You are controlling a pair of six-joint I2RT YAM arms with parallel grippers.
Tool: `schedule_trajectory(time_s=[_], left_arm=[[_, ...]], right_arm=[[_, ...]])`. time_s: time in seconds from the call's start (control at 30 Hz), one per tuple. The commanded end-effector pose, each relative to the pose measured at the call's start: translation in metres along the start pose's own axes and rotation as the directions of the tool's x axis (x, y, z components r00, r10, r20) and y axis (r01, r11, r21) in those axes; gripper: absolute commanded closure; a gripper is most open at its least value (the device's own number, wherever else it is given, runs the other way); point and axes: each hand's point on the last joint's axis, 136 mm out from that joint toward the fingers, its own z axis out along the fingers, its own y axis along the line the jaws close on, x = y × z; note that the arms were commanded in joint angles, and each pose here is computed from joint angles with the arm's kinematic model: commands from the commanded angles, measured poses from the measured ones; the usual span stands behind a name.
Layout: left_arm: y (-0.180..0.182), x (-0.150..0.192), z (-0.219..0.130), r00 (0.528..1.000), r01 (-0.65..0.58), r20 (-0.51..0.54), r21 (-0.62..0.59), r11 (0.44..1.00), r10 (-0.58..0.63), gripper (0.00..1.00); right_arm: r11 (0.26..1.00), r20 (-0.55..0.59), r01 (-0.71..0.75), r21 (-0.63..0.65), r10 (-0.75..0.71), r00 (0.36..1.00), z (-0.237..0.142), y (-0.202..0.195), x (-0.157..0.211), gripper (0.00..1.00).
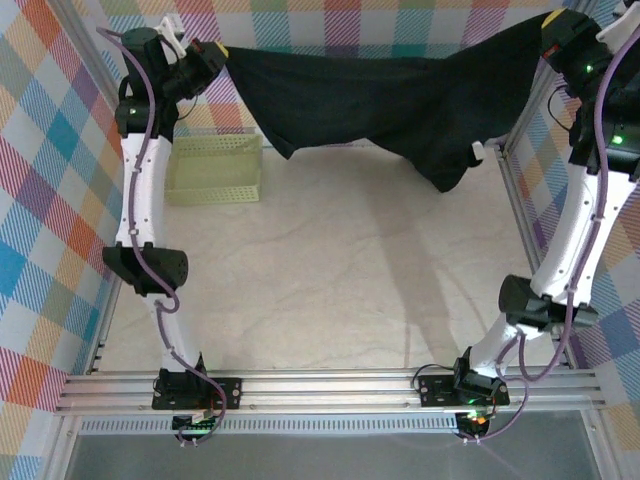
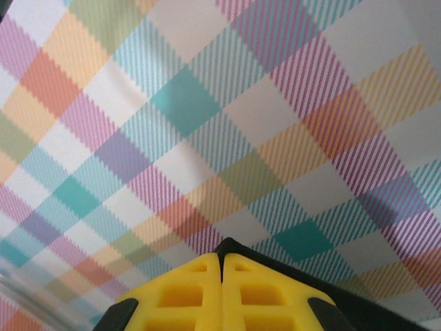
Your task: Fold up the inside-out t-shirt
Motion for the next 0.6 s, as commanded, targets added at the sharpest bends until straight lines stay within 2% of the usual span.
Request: schedule_trajectory(time_s=[0.0, 0.13, 0.27, 0.37, 0.5, 0.57], left_arm=[[-0.026, 0.018, -0.024, 0.99, -0.138, -0.031, 0.081, 0.987, 0.141, 1.0], [-0.005, 0.09, -0.046, 0.978, -0.152, -0.136, 0.062, 0.986, 0.159, 1.0], [0.022, 0.176, -0.075, 0.965, -0.134, -0.224, 0.027, 0.991, 0.137, 1.0], [0.052, 0.247, -0.1, 0.951, -0.086, -0.303, -0.045, 0.995, 0.068, 1.0], [0.098, 0.328, -0.142, 0.921, -0.061, -0.39, -0.19, 0.98, -0.018, 1.0], [0.122, 0.357, -0.17, 0.91, -0.056, -0.408, -0.283, 0.958, -0.067, 1.0]], right_arm=[[0.997, -0.045, 0.048, -0.055, -0.05, 0.998, -0.023, 0.014, 0.017, 1.0], [0.999, -0.182, -0.011, 0.053, 0.021, 0.983, -0.05, -0.022, 0.082, 1.0], [0.972, -0.329, -0.1, 0.215, 0.168, 0.929, -0.089, -0.069, 0.166, 1.0], [0.89, -0.357, -0.112, 0.442, 0.289, 0.888, -0.143, -0.115, 0.227, 1.0], [0.775, -0.358, -0.008, 0.632, 0.301, 0.884, -0.213, -0.15, 0.267, 1.0], [0.715, -0.349, 0.03, 0.699, 0.304, 0.886, -0.246, -0.162, 0.283, 1.0]])
